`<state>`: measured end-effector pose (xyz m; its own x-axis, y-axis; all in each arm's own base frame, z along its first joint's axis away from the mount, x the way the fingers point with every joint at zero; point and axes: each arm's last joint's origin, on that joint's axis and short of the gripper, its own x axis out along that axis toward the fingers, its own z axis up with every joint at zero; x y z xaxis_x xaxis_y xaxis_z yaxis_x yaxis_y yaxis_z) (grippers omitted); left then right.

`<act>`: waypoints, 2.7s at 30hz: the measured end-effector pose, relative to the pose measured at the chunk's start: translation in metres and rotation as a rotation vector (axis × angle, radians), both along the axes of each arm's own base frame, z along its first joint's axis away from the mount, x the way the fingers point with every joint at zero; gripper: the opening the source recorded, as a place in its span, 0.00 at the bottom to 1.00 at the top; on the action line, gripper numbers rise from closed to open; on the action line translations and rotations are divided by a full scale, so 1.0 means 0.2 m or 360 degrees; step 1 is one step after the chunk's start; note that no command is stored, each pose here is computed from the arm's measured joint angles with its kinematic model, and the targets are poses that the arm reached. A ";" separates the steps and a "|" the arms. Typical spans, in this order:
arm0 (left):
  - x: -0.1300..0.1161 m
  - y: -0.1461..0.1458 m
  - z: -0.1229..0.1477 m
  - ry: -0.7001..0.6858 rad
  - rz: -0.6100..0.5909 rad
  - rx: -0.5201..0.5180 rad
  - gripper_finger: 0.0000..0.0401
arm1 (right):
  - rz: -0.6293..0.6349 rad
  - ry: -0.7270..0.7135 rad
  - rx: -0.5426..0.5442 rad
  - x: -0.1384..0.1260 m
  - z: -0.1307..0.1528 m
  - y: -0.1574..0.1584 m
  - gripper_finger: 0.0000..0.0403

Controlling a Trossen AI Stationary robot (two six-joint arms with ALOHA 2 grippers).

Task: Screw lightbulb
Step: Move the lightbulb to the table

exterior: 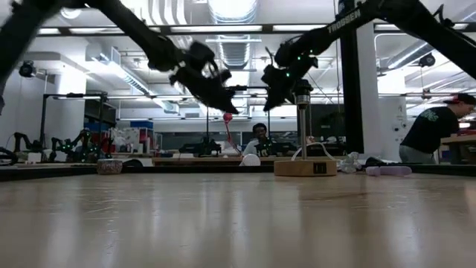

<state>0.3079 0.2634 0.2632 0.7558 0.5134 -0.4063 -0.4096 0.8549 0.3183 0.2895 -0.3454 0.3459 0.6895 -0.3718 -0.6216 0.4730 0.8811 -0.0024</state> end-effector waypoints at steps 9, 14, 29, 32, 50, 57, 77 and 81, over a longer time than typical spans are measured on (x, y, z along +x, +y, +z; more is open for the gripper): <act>0.21 0.40 -0.36 0.0280 0.0042 -0.0227 0.00 | -0.0044 -0.0010 0.0278 -0.08 -0.30 -0.32 0.00; 0.28 0.55 -0.51 0.0514 0.0017 -0.0380 0.00 | -0.0010 -0.0133 0.0549 -0.18 -0.54 -0.51 0.00; 0.44 0.70 -0.58 0.0510 -0.0312 -0.0353 0.00 | 0.0073 -0.0195 0.0884 -0.20 -1.03 -0.67 0.00; 0.44 0.70 -0.59 0.0532 -0.0333 -0.0353 0.00 | 0.0111 -0.0198 0.0853 -0.18 -1.03 -0.67 0.00; 0.56 0.57 -0.58 0.0578 -0.0681 -0.0146 0.00 | 0.0288 0.0049 0.0963 -0.13 -1.07 -0.53 0.00; 0.59 0.56 -0.56 0.0491 -0.0716 -0.0147 0.00 | 0.0437 0.0071 0.0902 -0.10 -1.06 -0.50 0.00; 0.59 0.41 -0.15 0.0308 -0.0718 -0.0197 0.00 | 0.0789 0.0041 0.0546 -0.14 -0.61 -0.37 0.00; 0.53 0.34 -0.01 0.0365 -0.0652 -0.0310 0.00 | 0.0898 0.0083 0.0556 -0.13 -0.62 -0.33 0.00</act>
<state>0.4131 0.3322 0.2613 0.7593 0.0918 -0.6442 0.0334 0.9832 0.1795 0.2636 -0.4109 0.2214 0.6850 0.2663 -0.6781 -0.0537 0.9467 0.3176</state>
